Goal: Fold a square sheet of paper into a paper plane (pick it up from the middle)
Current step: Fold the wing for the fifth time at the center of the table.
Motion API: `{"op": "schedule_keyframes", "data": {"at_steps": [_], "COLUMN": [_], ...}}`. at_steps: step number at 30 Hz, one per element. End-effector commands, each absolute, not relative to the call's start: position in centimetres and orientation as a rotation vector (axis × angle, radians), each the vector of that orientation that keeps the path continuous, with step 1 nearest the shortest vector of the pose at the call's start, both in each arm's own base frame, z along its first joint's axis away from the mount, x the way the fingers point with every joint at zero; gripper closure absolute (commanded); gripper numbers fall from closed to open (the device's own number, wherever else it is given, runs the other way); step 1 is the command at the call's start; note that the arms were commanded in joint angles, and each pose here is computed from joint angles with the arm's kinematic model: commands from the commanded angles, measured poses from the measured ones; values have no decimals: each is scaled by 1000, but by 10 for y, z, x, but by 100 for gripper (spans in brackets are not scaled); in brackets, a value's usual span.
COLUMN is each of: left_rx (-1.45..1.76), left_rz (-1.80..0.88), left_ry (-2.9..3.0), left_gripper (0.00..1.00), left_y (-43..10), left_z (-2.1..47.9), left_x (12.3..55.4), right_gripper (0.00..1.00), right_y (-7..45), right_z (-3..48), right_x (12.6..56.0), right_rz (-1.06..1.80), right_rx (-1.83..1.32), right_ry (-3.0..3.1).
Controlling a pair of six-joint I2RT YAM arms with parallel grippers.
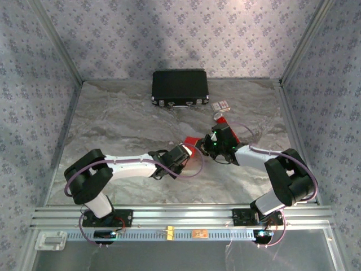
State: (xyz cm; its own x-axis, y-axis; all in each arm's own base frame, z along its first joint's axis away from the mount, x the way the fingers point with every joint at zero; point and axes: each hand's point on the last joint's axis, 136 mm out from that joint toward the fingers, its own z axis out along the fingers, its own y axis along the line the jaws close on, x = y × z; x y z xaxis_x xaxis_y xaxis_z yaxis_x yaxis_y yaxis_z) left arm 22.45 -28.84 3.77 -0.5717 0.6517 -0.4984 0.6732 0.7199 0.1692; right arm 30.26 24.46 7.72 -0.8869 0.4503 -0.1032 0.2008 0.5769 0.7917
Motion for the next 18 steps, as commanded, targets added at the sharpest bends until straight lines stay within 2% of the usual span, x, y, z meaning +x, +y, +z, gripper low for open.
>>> {"op": "schedule_keyframes", "data": {"at_steps": [1, 11, 18], "left_rx": [1005, 996, 989], "left_rz": [-27, -21, -27], "left_ry": [2357, 2360, 2355], "left_gripper": [67, 76, 87], "left_y": [-290, -287, -286], "left_z": [44, 42, 43], "left_x": [229, 228, 228], "right_gripper": [93, 93, 92], "right_y": [247, 245, 244], "right_z": [86, 85, 84], "right_x": [307, 307, 306], "right_rz": [1215, 1211, 1212], "right_rx": [517, 520, 514], "right_ry": [2509, 2511, 2514]}}
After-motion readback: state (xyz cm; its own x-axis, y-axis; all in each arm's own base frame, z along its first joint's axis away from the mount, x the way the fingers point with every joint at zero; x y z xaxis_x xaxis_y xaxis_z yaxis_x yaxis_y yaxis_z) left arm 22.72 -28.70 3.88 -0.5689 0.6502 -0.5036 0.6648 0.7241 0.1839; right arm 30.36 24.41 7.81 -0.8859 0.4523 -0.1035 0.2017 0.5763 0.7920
